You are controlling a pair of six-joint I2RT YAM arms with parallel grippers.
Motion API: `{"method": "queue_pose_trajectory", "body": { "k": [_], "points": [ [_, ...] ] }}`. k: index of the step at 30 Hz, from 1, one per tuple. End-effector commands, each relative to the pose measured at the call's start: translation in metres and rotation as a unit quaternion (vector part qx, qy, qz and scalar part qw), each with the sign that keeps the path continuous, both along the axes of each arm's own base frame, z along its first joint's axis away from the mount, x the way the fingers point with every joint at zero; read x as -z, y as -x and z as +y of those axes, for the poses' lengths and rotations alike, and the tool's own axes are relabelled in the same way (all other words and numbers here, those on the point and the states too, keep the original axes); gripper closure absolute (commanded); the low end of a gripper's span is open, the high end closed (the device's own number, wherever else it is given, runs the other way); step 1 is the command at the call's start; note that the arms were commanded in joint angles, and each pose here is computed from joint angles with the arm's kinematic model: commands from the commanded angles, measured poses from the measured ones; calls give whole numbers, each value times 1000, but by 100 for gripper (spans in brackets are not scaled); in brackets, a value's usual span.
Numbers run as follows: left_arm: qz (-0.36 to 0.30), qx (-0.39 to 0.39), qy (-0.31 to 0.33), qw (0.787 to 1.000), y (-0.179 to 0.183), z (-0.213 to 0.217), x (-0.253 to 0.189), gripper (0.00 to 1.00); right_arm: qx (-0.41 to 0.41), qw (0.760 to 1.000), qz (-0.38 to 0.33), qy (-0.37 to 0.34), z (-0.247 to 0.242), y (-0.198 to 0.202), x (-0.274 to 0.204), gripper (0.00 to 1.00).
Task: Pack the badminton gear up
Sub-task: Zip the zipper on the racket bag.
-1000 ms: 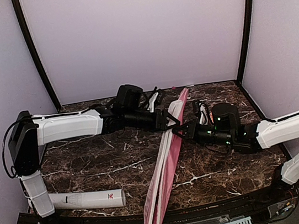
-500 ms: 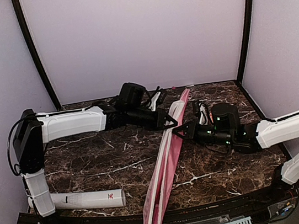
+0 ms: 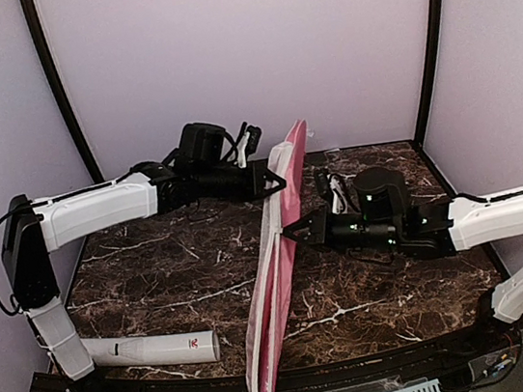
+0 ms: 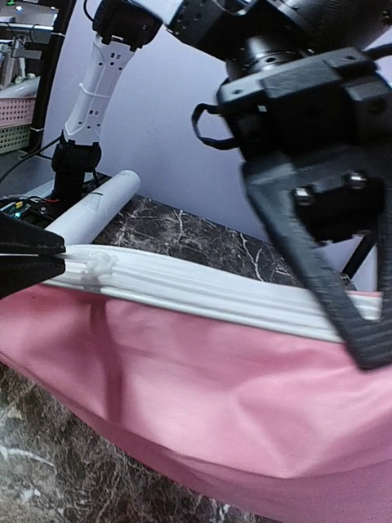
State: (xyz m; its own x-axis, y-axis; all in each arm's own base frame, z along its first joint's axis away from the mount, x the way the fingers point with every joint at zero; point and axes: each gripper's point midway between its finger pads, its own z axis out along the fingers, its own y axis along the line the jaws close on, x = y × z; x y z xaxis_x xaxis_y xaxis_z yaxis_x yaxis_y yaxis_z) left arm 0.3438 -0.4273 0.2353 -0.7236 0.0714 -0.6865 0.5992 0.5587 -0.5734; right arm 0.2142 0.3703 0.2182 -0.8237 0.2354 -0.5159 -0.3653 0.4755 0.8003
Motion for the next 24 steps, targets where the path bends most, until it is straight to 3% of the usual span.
{"method": "queue_pose_trajectory", "body": {
  "k": [1,13,24],
  "points": [
    [-91,-89,70,989,-37,37,-85,100,-82,996,8,15,27,38,-2,100],
    [-95,-208,49,972,-86,124,-84,100,-187,980,36,66,63,105,25,100],
    [-85,-279,8,956,-108,192,-60,100,-293,944,63,136,66,173,53,100]
  ]
}}
